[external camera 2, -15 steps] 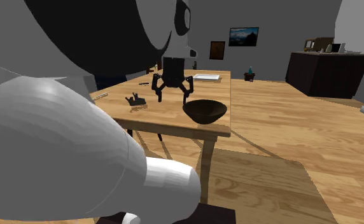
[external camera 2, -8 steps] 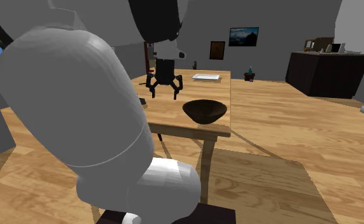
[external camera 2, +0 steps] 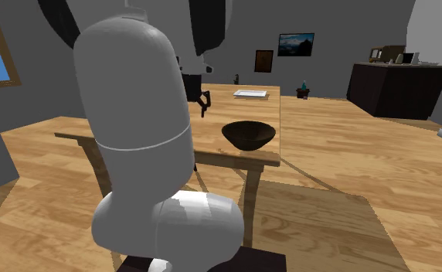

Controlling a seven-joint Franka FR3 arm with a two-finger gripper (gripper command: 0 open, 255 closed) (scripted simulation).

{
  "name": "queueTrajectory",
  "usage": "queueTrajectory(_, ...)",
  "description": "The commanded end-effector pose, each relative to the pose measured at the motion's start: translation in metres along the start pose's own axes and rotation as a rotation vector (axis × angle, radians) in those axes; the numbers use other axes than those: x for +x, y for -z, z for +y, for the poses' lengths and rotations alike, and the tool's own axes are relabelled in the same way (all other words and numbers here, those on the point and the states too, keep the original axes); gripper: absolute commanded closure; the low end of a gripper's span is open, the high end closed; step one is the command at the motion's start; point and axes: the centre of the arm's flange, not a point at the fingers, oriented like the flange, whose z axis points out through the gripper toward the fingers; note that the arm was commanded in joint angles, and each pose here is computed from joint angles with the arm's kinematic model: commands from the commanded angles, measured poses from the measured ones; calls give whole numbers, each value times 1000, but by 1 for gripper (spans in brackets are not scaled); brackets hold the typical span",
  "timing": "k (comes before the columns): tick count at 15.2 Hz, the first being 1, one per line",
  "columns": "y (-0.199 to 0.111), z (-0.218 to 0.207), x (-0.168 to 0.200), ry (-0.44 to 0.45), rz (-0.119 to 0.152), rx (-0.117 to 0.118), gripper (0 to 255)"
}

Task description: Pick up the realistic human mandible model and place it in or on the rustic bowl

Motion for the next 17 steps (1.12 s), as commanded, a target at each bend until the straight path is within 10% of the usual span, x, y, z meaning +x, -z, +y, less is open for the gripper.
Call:
queueTrajectory(1,-5,-16,23,11,6,1,0)
queueTrajectory(10,-16,-78,120,61,28,1,0)
queueTrajectory(17,-48,-82,126,64,30,1,0)
